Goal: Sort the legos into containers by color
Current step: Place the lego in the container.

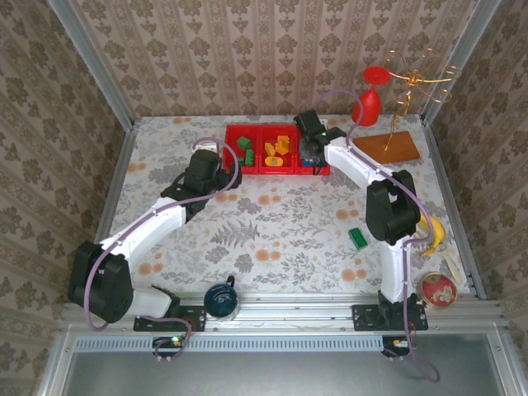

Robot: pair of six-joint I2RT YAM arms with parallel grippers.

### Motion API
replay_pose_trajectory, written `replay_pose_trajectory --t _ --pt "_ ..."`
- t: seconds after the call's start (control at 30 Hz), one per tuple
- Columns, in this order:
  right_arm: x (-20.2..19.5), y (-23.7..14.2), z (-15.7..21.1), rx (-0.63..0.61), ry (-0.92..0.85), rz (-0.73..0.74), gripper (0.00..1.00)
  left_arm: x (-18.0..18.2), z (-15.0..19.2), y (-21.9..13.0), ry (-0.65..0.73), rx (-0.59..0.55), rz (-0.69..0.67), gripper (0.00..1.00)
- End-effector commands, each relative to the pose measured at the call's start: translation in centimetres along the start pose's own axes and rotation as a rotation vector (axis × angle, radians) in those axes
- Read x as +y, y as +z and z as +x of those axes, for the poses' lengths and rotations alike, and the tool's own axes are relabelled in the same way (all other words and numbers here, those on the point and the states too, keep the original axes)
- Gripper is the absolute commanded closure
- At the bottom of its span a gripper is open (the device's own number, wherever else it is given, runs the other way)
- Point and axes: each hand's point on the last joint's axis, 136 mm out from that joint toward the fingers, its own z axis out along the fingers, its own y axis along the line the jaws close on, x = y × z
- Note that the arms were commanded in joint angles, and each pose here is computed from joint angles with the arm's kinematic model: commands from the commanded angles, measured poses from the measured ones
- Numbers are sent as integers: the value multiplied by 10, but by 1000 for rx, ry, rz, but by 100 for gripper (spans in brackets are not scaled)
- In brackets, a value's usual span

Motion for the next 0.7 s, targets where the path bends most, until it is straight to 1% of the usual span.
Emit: replay_pose_trajectory --t 0.0,0.27,0.43,0.6,0.67 --pt "-5 10 -12 -23 -25 41 77 1 0 0 -29 -1 8 0" --pt "3 33 -25 -28 -14 6 74 1 2 2 -27 10 6 0" --pt "12 45 -33 -19 5 -41 67 1 3 3 -25 18 6 0" --pt "21 47 -41 -21 10 -85 61 0 1 3 -29 18 10 0" --pt "22 46 -43 -23 11 -95 56 -1 1 3 -29 17 13 0"
